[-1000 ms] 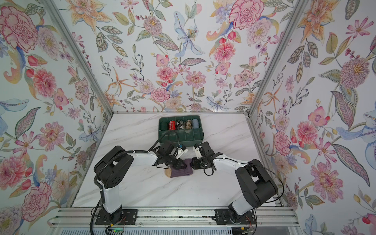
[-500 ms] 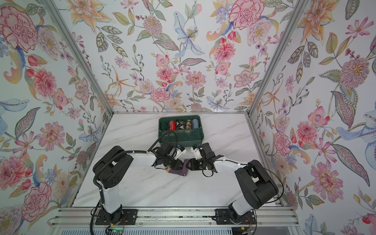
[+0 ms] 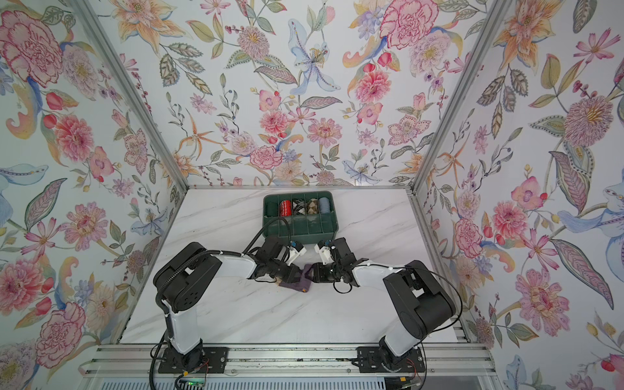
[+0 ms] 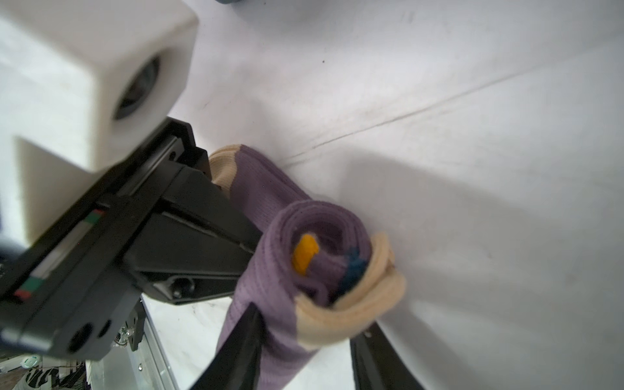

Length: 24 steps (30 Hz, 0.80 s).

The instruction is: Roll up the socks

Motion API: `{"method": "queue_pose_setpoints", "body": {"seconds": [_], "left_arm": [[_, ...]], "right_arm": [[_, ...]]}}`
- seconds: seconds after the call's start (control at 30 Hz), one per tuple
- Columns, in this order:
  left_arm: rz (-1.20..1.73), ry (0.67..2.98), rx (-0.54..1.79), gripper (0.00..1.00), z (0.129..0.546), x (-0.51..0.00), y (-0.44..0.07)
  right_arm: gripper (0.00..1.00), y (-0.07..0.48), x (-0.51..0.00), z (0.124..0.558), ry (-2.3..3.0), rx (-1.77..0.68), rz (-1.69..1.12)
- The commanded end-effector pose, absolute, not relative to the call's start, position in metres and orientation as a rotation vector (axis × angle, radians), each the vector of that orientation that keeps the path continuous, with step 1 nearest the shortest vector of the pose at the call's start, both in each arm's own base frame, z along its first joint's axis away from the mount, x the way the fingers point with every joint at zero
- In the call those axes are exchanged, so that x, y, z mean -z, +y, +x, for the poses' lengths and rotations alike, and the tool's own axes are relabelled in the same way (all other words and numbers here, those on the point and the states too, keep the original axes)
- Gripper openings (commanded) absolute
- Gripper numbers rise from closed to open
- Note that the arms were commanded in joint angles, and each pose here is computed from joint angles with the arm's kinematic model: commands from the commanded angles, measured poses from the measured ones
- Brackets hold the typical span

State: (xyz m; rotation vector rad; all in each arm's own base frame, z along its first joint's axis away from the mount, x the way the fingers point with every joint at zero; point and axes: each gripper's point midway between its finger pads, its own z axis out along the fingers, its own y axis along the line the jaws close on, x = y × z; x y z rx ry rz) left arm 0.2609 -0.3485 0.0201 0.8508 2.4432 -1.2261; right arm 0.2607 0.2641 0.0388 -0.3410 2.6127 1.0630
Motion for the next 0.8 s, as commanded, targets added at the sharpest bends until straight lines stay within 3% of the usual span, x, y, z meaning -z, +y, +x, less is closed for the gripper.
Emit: {"method": "queue_pose_setpoints", "body": {"seconds": [0.0, 0.33, 0.53, 0.63, 0.77], "left_arm": [[0.857, 2.589, 1.295, 0.0, 0.223, 0.011, -0.343], [0.843, 2.543, 1.436, 0.0, 0.211, 0.006, -0.361], [0.849, 2.536, 1.472, 0.0, 0.205, 0.007, -0.367], [0.849, 2.536, 1.479, 0.0, 0.205, 0.007, -0.368], [0.853, 2.546, 1.458, 0.0, 0.205, 0.008, -0.366]], "right_arm": [[0.43, 0.265, -0.017, 0.254, 2.662, -1.04, -0.318], [0.39, 0.268, -0.006, 0.254, 2.677, -1.055, -0.31], [0.17, 0.269, 0.0, 0.252, 2.692, -1.057, -0.31], [0.01, 0.267, 0.003, 0.251, 2.705, -1.042, -0.312], [0.0, 0.262, 0.006, 0.25, 2.736, -0.972, -0.316]]}}
